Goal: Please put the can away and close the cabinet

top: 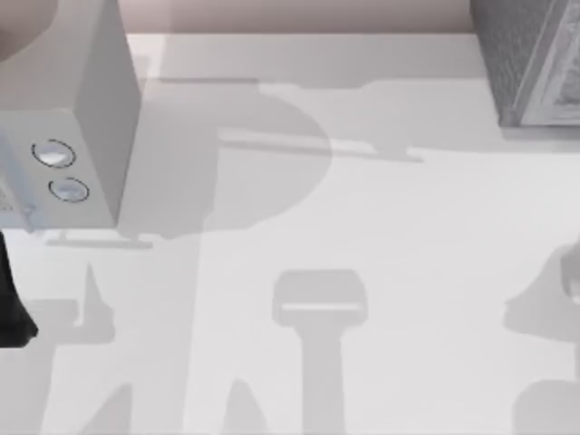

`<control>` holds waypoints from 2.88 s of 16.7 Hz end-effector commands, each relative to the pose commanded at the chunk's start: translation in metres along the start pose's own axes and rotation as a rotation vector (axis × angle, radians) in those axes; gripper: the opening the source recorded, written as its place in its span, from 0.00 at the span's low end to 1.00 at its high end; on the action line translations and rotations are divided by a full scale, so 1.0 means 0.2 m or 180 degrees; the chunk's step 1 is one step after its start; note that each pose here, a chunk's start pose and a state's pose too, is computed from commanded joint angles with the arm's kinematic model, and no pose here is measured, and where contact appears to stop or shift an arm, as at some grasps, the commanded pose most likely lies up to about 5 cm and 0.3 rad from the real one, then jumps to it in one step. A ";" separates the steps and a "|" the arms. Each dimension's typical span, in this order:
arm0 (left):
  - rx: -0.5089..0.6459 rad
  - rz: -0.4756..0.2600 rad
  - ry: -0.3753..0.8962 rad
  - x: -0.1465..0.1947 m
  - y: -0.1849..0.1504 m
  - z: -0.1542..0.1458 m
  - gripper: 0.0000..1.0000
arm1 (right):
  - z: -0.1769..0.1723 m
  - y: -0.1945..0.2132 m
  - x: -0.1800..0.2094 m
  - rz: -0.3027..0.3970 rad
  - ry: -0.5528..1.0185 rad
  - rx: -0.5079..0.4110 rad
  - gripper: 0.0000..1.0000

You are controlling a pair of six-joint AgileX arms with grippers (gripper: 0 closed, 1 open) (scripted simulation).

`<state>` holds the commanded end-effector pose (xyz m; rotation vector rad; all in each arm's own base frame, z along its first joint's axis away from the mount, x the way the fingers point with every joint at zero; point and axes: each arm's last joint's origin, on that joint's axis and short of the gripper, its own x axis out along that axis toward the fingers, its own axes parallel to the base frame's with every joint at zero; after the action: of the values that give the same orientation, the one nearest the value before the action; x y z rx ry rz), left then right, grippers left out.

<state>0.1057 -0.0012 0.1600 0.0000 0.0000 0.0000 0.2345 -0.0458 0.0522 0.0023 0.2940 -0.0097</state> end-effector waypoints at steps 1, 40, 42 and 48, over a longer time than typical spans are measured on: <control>0.0000 0.0000 0.0000 0.00 0.00 0.00 1.00 | 0.00 0.00 0.04 0.0000 -0.0001 0.0000 1.00; 0.0000 0.0000 0.0000 0.00 0.00 0.00 1.00 | 0.36 -0.01 0.08 -0.0003 -0.0002 0.0001 0.00; 0.0000 0.0000 0.0000 0.00 0.00 0.00 1.00 | 0.44 -0.01 0.04 -0.0001 0.0081 0.0022 0.00; 0.0000 0.0000 0.0000 0.00 0.00 0.00 1.00 | 0.68 0.00 -0.10 -0.0002 0.0036 0.0013 0.00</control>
<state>0.1057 -0.0012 0.1600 0.0000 0.0000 0.0000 0.2542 -0.0459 0.1890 0.0061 0.3054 -0.0109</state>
